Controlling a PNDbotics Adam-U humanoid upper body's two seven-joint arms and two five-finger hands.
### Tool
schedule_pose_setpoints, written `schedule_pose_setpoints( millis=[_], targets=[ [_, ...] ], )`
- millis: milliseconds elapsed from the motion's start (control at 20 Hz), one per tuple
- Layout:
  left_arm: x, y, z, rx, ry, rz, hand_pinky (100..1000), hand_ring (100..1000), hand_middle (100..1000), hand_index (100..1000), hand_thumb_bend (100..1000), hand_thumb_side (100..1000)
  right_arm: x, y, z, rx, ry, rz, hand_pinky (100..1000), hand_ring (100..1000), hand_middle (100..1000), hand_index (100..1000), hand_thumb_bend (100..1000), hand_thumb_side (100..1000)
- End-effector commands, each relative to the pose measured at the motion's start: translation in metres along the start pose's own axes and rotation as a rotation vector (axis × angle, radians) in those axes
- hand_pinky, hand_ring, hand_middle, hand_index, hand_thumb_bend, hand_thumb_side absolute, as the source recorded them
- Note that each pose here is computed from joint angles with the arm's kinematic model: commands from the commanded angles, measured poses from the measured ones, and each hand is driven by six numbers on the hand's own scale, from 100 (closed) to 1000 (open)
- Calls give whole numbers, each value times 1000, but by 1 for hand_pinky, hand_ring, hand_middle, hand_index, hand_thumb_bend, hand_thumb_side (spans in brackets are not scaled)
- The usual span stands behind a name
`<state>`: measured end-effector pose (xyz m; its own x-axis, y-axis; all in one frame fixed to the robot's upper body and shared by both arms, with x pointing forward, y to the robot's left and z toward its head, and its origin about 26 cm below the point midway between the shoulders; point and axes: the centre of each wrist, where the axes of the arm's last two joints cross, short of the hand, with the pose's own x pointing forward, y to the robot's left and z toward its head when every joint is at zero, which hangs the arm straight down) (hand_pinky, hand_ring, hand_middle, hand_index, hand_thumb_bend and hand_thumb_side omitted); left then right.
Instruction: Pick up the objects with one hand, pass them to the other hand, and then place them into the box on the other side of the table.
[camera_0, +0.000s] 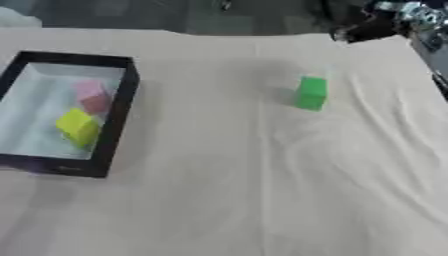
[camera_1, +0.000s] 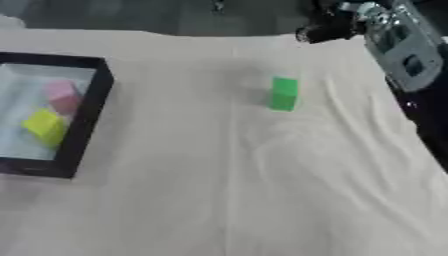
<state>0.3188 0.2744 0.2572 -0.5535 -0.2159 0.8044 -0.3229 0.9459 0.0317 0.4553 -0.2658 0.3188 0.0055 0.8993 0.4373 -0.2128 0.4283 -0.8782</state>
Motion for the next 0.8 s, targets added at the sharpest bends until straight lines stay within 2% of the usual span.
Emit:
schedule_pose_setpoints(
  millis=[50, 150, 350, 650, 800],
  targets=[
    [6, 1, -1, -2, -26, 1, 745, 825, 868, 905, 146, 778, -3, -18, 1, 47, 9, 36, 931, 938, 933, 875, 314, 444],
    [6, 1, -1, 0, -23, 1, 745, 825, 867, 905, 145, 778, -4, -21, 0, 89, 17, 60, 935, 935, 919, 872, 346, 405],
    [5, 0, -1, 3, -19, 3, 745, 825, 867, 904, 144, 778, -3, -25, -5, 154, 25, 95, 935, 920, 903, 866, 385, 388],
    [4, 0, -1, 5, -15, 1, 744, 824, 866, 901, 142, 776, 2, -28, -6, 211, 13, 144, 941, 921, 900, 868, 397, 284],
    [3, 0, -1, 5, -7, -5, 743, 822, 864, 900, 130, 771, 3, -25, -8, 255, 1, 155, 949, 919, 906, 883, 393, 283]
  ],
)
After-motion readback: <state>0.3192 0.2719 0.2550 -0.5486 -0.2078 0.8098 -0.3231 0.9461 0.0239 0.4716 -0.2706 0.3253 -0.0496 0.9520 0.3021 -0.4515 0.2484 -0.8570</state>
